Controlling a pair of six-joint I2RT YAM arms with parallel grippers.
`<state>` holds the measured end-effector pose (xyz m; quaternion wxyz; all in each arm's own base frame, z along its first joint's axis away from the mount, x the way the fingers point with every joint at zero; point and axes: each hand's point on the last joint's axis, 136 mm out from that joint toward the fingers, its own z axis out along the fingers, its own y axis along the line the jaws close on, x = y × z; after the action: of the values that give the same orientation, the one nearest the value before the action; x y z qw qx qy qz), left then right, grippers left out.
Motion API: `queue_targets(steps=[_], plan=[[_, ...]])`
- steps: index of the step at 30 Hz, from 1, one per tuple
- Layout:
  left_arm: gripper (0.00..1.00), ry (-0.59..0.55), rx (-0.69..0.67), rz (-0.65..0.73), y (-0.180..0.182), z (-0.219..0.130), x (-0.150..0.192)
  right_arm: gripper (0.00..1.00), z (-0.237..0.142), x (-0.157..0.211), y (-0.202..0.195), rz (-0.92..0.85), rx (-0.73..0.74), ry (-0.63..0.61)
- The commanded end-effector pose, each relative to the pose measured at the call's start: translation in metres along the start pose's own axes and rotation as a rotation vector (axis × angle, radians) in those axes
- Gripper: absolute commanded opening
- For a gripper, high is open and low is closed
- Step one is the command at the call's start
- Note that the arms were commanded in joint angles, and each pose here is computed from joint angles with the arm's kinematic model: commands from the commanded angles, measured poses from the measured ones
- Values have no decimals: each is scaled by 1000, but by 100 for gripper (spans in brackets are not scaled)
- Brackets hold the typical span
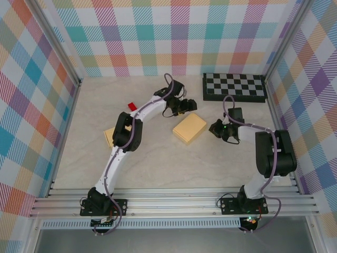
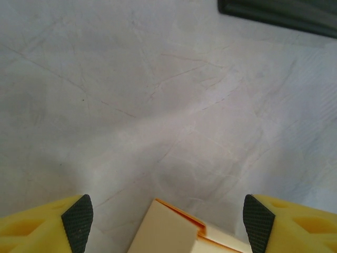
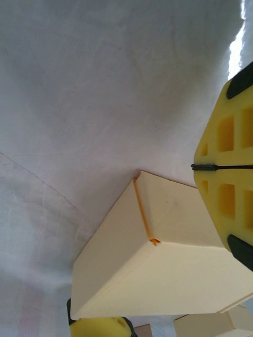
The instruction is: Fold the paper box
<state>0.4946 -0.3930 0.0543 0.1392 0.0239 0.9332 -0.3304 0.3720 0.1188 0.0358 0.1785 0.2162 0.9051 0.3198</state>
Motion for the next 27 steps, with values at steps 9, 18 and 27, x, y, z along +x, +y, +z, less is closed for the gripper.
queue_targets(steps=[9,18,27], plan=[[77,125,106,34,-37,30,39,5,27,-21,28,-45,-202,-11],[77,163,191,38,-82,54,60,3,41,7,60,-7,-243,-12],[76,121,92,-2,-47,51,40,4,26,35,40,121,-128,-81]])
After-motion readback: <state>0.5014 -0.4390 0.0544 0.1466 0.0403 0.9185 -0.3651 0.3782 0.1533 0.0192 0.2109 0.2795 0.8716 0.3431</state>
